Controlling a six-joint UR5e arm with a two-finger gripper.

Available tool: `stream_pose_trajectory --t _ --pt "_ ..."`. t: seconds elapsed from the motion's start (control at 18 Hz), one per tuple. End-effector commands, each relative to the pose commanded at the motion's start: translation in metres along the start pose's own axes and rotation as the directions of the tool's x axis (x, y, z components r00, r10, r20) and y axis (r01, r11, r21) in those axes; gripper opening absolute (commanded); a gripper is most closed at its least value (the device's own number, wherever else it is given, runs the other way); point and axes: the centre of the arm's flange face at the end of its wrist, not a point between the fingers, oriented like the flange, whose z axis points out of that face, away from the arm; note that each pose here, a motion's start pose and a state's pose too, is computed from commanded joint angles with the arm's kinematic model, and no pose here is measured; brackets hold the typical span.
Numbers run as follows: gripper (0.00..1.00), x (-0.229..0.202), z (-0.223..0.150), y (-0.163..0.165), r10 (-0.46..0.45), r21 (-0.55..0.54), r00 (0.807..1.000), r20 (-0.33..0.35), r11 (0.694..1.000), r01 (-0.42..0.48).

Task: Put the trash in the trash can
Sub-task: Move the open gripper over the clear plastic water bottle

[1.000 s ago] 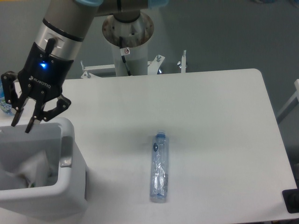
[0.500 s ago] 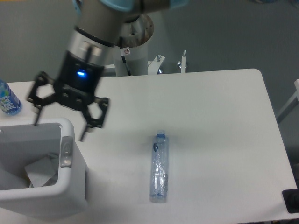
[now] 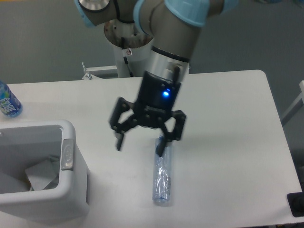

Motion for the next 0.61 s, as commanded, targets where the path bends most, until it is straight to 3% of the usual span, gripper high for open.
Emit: stream_pose_trajectory --t 0.22,0.39,0.61 --pt "1.0 -0.017 0.043 0.012 0.054 -0.07 0.998 0.019 0.996 -0.053" --pt "1.0 -0.021 0.076 0.03 0.168 -0.152 0.985 0.043 0.975 -0.16" --pt "1.0 -0.017 0.13 0.059 0.267 -0.242 0.964 -0.019 0.934 -0.263"
